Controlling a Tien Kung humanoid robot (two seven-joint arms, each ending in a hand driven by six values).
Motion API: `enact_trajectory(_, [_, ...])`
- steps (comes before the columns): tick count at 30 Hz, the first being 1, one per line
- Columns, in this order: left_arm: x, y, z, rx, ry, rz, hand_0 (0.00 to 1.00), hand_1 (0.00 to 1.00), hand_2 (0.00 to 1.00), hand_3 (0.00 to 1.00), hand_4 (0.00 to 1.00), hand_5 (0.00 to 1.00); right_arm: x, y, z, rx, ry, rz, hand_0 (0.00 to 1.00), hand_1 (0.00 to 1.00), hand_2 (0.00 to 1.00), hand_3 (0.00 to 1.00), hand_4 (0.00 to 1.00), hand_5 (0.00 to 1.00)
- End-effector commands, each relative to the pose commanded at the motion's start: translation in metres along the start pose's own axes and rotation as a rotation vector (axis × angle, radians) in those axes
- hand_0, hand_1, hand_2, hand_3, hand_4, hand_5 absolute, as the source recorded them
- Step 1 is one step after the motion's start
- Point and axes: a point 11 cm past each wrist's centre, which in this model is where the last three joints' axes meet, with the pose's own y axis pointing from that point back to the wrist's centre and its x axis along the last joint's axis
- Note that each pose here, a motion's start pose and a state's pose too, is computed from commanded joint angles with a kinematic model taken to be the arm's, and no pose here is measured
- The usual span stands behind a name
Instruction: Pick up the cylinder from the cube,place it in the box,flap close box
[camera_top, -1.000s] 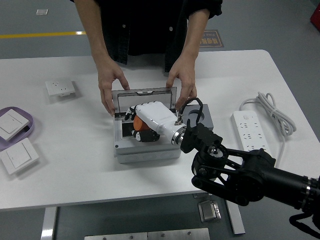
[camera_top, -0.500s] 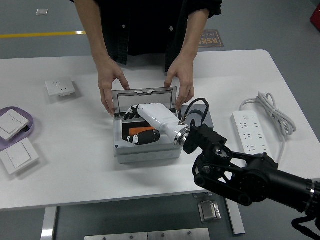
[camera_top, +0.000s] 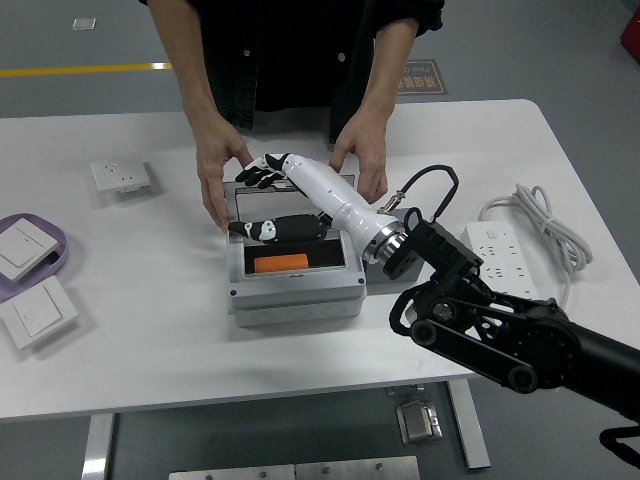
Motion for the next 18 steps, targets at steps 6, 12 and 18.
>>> enact_trajectory(6, [0.004, 0.0, 0.0, 0.0, -0.002, 0.008, 0.626, 0.608, 0.541, 0.63, 0.685, 0.332, 0.019, -0.02, 0.013, -0.041, 0.102, -0.015, 0.694, 0.613, 0.633, 0.647, 0.896, 0.44])
enact_trajectory(12, [0.005, 0.0, 0.0, 0.001, -0.003, 0.008, 0.627, 0.608, 0.539, 0.631, 0.681, 0.33, 0.024, -0.032, 0.032, -0.101, 0.159, -0.034, 0.69, 0.613, 0.629, 0.646, 0.896, 0.446])
enact_trajectory(18, [0.004, 0.0, 0.001, -0.001, -0.003, 0.006, 0.625, 0.608, 0.54, 0.63, 0.681, 0.328, 0.01, -0.024, 0.046, -0.135, 0.183, -0.077, 0.687, 0.615, 0.631, 0.644, 0.895, 0.454])
